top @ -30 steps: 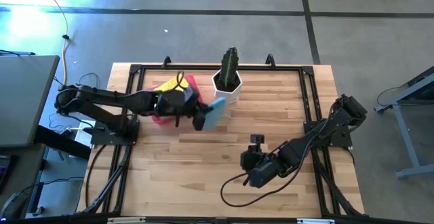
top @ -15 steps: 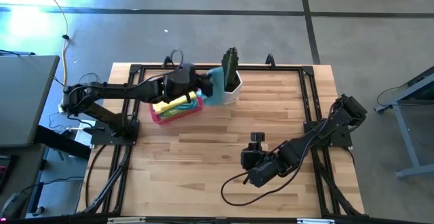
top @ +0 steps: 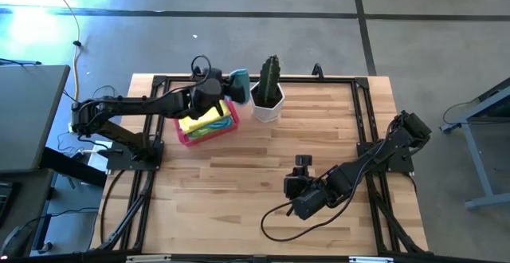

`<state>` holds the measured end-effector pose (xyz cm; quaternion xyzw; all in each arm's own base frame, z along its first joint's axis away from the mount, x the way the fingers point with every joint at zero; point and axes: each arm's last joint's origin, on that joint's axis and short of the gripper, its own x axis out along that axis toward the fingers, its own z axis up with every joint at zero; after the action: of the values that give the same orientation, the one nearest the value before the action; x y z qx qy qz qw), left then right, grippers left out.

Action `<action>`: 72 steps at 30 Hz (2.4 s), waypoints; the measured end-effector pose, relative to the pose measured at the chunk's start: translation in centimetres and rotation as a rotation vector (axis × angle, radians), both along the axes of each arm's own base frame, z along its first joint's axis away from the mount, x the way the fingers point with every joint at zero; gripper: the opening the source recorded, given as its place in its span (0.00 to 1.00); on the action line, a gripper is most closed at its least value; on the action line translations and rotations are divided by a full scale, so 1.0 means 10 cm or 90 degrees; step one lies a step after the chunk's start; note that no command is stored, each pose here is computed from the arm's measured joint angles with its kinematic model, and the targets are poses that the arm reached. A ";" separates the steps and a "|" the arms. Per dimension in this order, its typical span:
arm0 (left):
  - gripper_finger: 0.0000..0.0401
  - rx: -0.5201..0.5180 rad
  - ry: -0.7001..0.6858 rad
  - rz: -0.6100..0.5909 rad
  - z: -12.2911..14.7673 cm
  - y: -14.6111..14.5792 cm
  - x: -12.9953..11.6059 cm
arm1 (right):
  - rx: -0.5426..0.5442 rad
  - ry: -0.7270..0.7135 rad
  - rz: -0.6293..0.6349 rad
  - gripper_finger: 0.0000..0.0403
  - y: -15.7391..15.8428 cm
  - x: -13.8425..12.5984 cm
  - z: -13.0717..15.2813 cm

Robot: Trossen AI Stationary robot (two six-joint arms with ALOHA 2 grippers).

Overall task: Fold microfiber towels
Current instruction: Put the folded blue microfiber cloth into the transparent pink bin

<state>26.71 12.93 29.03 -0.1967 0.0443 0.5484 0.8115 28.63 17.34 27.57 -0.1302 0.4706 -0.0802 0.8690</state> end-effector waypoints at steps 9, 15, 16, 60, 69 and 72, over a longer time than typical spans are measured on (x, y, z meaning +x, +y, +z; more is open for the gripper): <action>0.00 0.034 -0.091 0.068 0.10 0.05 -0.01 | -0.002 0.003 0.000 0.38 0.00 0.00 0.00; 0.00 0.061 -0.036 0.181 0.06 0.09 -0.08 | 0.001 0.010 -0.007 0.38 -0.01 -0.01 -0.01; 0.00 0.049 -0.046 0.165 0.05 0.09 -0.07 | -0.001 0.014 -0.007 0.38 -0.01 -0.02 -0.01; 0.01 -0.102 0.272 0.069 -0.17 -0.26 -0.47 | 0.038 0.011 -0.020 0.38 0.21 -0.20 -0.02; 0.01 -0.262 0.466 0.078 -0.28 -0.46 -0.94 | 0.032 0.001 -0.027 0.38 0.19 -0.18 -0.02; 0.01 -0.295 0.489 0.055 -0.40 -0.48 -0.96 | 0.032 0.001 -0.028 0.38 0.19 -0.17 -0.02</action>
<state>17.07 8.17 25.05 -0.1567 0.4558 0.5906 0.6472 26.90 19.21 27.39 -0.0982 0.4757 -0.0878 0.8697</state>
